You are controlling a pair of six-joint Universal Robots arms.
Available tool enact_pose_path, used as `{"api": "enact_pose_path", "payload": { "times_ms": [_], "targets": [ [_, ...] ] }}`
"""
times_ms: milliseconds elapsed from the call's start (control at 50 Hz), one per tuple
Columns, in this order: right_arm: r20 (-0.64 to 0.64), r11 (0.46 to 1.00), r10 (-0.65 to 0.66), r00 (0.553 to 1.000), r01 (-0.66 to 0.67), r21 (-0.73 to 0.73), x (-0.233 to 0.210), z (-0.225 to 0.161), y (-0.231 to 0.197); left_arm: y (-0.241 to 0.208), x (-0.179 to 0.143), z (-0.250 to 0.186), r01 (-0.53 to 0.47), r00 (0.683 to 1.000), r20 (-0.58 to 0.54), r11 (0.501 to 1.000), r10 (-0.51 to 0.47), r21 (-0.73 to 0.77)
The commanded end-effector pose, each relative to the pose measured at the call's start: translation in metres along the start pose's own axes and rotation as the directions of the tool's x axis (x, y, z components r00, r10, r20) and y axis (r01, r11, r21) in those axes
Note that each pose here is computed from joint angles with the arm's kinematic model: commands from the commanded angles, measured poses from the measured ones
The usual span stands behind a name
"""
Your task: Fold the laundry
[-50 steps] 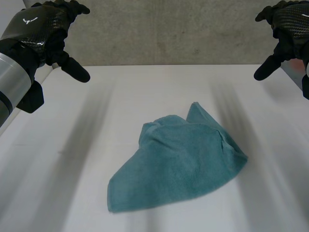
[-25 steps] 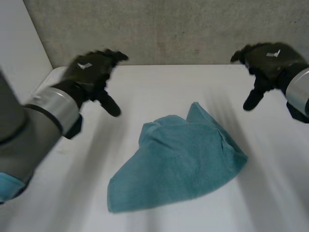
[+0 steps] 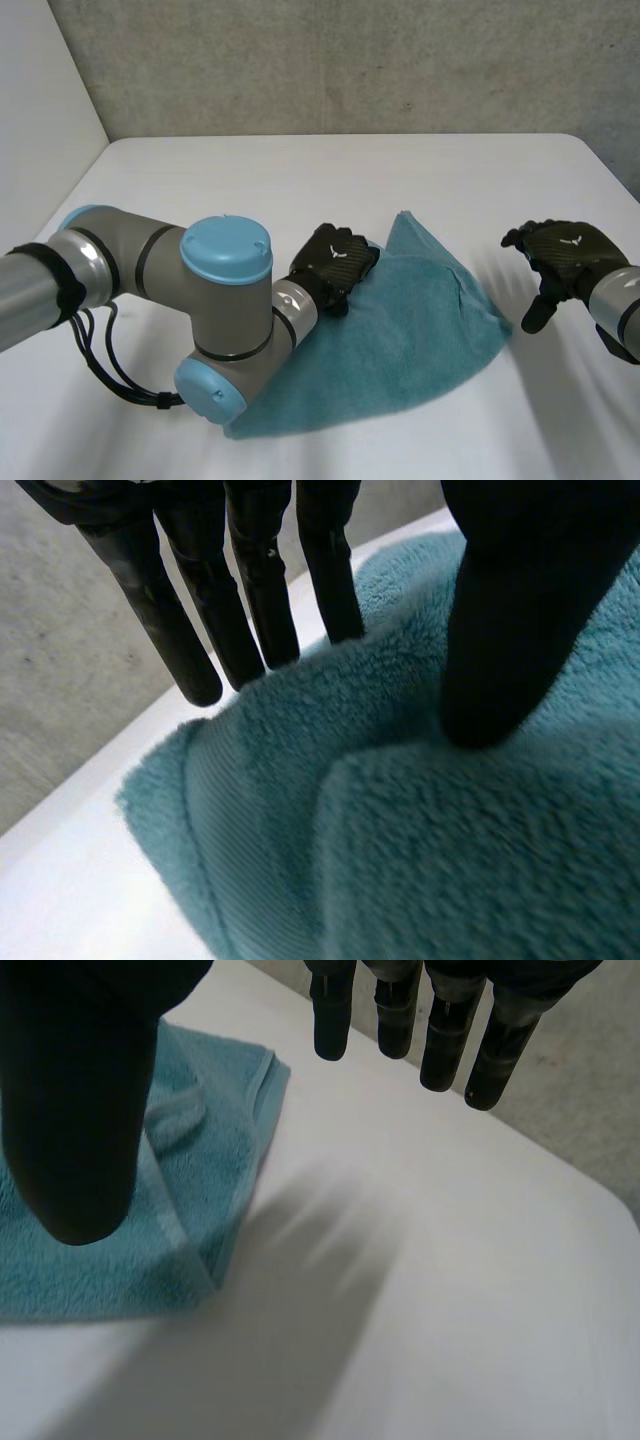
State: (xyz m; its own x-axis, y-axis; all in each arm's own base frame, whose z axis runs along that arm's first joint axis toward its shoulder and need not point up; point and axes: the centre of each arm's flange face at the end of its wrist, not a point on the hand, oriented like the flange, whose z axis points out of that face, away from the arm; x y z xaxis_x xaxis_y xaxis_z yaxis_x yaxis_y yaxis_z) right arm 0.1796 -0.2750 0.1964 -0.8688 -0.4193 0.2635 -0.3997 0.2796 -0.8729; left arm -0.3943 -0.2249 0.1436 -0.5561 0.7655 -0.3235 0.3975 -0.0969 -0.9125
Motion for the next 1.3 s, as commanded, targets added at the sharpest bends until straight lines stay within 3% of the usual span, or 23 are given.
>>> {"api": "enact_pose_path", "payload": {
  "times_ms": [20,180,300,500,680,740,780,820,840,880,900,920,940,960,980,1020,1060,1140,1160,1200,1220,1260,1300],
  "targets": [
    [0.034,0.999,0.033,0.999,-0.032,-0.018,0.006,0.005,0.011,0.002,0.001,-0.001,0.000,1.000,-0.015,1.000,0.000,-0.005],
    [0.075,0.999,0.045,0.996,-0.043,-0.020,0.006,0.018,0.009,-0.031,-0.016,-0.014,-0.043,0.997,0.062,0.997,0.039,0.063],
    [0.119,0.988,0.146,0.982,-0.139,-0.063,-0.003,0.031,0.017,-0.064,-0.040,-0.037,-0.065,0.979,0.199,0.986,0.034,0.152],
    [0.252,0.930,0.365,0.896,-0.345,-0.124,-0.040,0.070,0.018,-0.073,-0.048,-0.066,-0.066,0.973,0.230,0.985,0.028,0.159],
    [0.327,0.944,0.319,0.890,-0.329,-0.025,-0.065,0.084,-0.015,-0.081,-0.066,-0.071,-0.072,0.960,0.281,0.981,0.019,0.181],
    [0.313,0.943,0.276,0.909,-0.319,0.094,-0.053,0.093,-0.048,-0.097,-0.095,-0.068,-0.090,0.936,0.351,0.969,0.003,0.231],
    [0.254,0.911,0.233,0.939,-0.302,0.282,-0.033,0.094,-0.103,-0.108,-0.111,-0.067,-0.106,0.918,0.396,0.958,-0.008,0.266],
    [0.215,0.878,0.214,0.953,-0.285,0.385,-0.023,0.090,-0.133,-0.140,-0.146,-0.068,-0.155,0.863,0.503,0.922,-0.049,0.354],
    [0.215,0.878,0.214,0.953,-0.284,0.386,-0.023,0.090,-0.133,-0.140,-0.146,-0.068,-0.155,0.862,0.504,0.922,-0.049,0.355],
    [0.137,0.764,0.212,0.968,-0.251,0.594,0.000,0.070,-0.193,-0.172,-0.173,-0.077,-0.206,0.786,0.605,0.871,-0.124,0.446],
    [0.136,0.764,0.212,0.968,-0.251,0.595,0.000,0.069,-0.193,-0.172,-0.173,-0.077,-0.206,0.786,0.606,0.871,-0.124,0.446],
    [0.115,0.683,0.196,0.974,-0.220,0.696,0.006,0.048,-0.223,-0.184,-0.182,-0.082,-0.232,0.748,0.643,0.843,-0.165,0.486],
    [0.122,0.605,0.181,0.976,-0.208,0.769,0.004,0.027,-0.245,-0.184,-0.182,-0.082,-0.232,0.748,0.643,0.842,-0.165,0.486],
    [0.122,0.604,0.181,0.976,-0.208,0.769,0.004,0.027,-0.245,-0.193,-0.187,-0.088,-0.252,0.720,0.664,0.814,-0.204,0.523],
    [0.135,0.548,0.160,0.978,-0.201,0.812,-0.002,0.010,-0.257,-0.201,-0.189,-0.096,-0.267,0.695,0.677,0.789,-0.240,0.554],
    [0.151,0.522,0.143,0.978,-0.205,0.828,-0.012,0.000,-0.261,-0.206,-0.189,-0.108,-0.274,0.678,0.685,0.772,-0.267,0.573],
    [0.167,0.521,0.128,0.978,-0.210,0.827,-0.024,-0.006,-0.257,-0.204,-0.183,-0.119,-0.270,0.677,0.682,0.771,-0.275,0.578],
    [0.149,0.647,0.063,0.987,-0.154,0.747,-0.052,0.002,-0.214,-0.168,-0.154,-0.133,-0.181,0.722,0.645,0.832,-0.249,0.524],
    [0.149,0.648,0.063,0.987,-0.153,0.746,-0.052,0.002,-0.214,-0.168,-0.154,-0.133,-0.180,0.723,0.645,0.833,-0.249,0.524],
    [0.114,0.751,-0.008,0.993,-0.069,0.657,-0.066,0.013,-0.175,-0.132,-0.118,-0.143,-0.103,0.778,0.593,0.889,-0.208,0.447],
    [0.114,0.751,-0.009,0.993,-0.069,0.656,-0.066,0.014,-0.175,-0.131,-0.118,-0.143,-0.103,0.778,0.592,0.889,-0.208,0.447],
    [0.092,0.831,-0.079,0.993,0.015,0.556,-0.076,0.021,-0.138,-0.093,-0.082,-0.154,-0.032,0.833,0.530,0.941,-0.161,0.336],
    [0.097,0.861,-0.113,0.989,0.049,0.507,-0.082,0.023,-0.121,-0.074,-0.067,-0.159,-0.006,0.855,0.500,0.963,-0.135,0.269]
  ]
}}
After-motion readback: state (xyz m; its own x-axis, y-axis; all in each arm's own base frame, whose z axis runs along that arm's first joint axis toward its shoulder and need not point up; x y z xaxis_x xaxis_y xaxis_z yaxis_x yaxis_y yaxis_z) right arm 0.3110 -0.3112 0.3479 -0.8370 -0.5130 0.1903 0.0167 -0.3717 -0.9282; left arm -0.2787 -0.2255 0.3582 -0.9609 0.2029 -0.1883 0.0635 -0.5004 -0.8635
